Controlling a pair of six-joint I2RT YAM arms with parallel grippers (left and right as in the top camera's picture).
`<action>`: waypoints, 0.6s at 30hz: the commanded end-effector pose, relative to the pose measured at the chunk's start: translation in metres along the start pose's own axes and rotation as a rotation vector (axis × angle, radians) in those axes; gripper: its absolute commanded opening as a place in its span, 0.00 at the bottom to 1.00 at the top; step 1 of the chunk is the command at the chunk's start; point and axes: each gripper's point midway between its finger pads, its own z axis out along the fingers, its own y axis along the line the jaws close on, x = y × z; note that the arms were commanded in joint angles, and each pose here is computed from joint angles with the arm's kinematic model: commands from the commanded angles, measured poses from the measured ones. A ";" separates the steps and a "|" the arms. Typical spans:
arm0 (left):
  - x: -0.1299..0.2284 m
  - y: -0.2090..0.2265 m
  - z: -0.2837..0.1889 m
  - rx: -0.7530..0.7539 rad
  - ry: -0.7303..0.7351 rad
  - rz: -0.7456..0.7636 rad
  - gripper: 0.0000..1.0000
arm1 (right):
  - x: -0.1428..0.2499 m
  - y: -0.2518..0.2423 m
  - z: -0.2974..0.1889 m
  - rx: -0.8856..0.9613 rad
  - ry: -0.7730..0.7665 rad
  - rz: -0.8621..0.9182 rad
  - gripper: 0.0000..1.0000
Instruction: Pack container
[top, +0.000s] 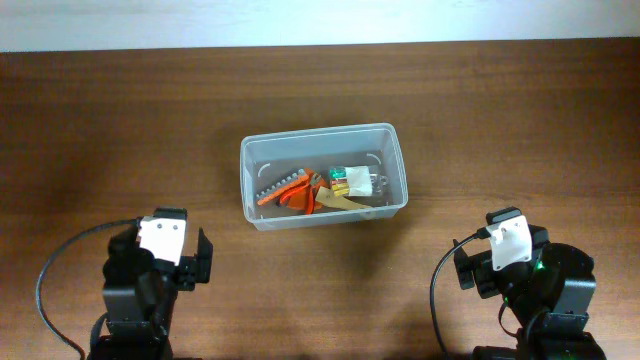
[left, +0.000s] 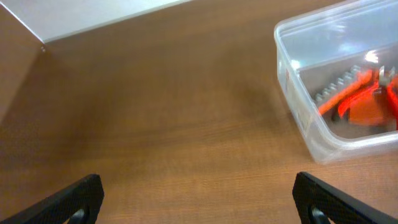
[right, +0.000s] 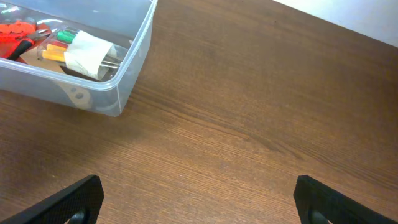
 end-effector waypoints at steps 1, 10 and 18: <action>0.012 0.000 0.000 -0.006 0.040 -0.011 0.99 | -0.001 0.000 -0.001 0.007 -0.007 -0.002 0.99; 0.035 -0.005 -0.002 0.015 0.136 0.001 0.99 | -0.003 -0.004 -0.008 0.043 -0.031 -0.009 0.99; 0.035 -0.005 -0.002 0.015 0.136 0.001 0.99 | -0.014 0.019 -0.052 0.004 -0.264 0.116 0.99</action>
